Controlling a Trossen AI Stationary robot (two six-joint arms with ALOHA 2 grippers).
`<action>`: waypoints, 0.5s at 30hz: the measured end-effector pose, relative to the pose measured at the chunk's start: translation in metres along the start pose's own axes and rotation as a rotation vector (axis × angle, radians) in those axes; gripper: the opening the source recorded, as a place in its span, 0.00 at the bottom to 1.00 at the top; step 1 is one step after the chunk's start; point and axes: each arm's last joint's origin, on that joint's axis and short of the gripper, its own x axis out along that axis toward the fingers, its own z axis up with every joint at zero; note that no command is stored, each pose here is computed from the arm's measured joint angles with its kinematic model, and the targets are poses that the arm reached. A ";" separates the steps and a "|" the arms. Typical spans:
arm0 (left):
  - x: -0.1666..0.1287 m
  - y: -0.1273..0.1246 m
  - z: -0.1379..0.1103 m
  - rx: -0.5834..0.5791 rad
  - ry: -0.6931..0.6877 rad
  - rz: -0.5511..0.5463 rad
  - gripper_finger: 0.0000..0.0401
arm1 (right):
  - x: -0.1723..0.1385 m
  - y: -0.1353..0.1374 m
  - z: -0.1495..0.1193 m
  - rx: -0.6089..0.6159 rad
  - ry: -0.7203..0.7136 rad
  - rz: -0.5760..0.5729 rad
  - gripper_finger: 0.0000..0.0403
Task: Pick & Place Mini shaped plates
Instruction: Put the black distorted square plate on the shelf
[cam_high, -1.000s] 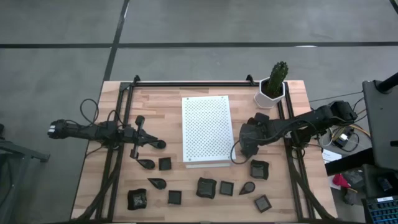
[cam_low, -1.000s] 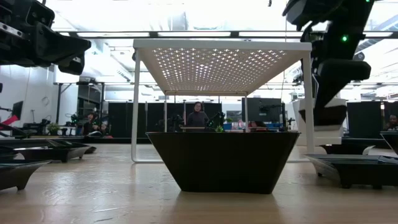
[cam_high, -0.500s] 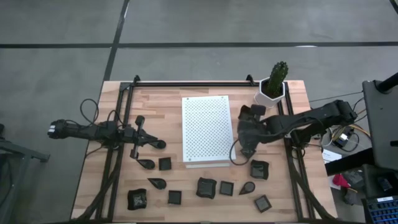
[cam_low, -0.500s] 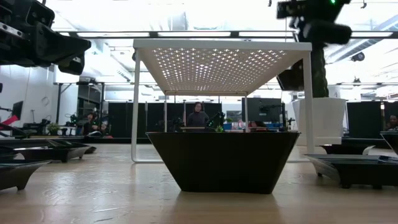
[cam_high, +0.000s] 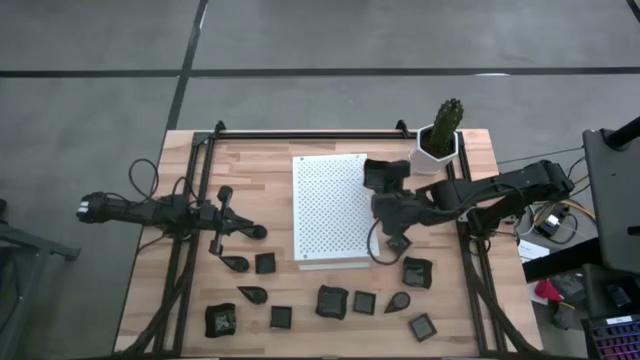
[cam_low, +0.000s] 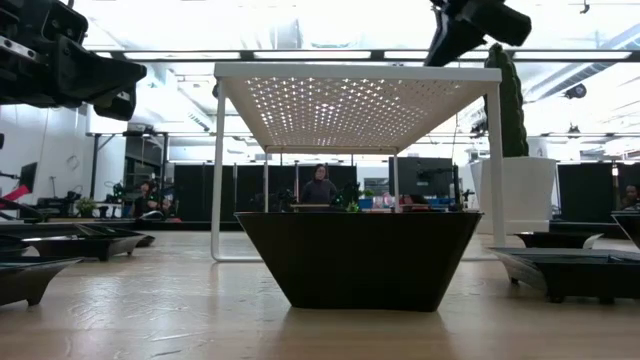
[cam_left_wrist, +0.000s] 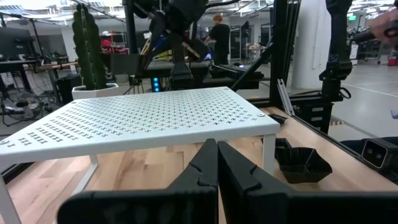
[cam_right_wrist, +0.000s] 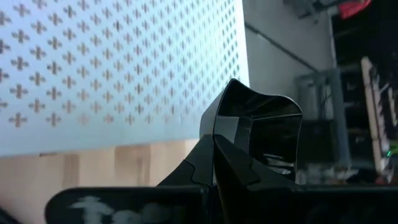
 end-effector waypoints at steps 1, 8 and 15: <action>0.000 0.000 0.000 0.000 0.000 0.000 0.00 | 0.000 -0.001 0.001 -0.010 -0.008 -0.001 0.02; 0.000 0.000 0.000 0.000 0.001 0.000 0.00 | 0.008 -0.013 0.009 -0.003 -0.076 0.030 0.02; 0.000 0.000 0.000 0.000 0.000 0.000 0.00 | 0.018 -0.025 0.007 -0.016 -0.060 0.020 0.02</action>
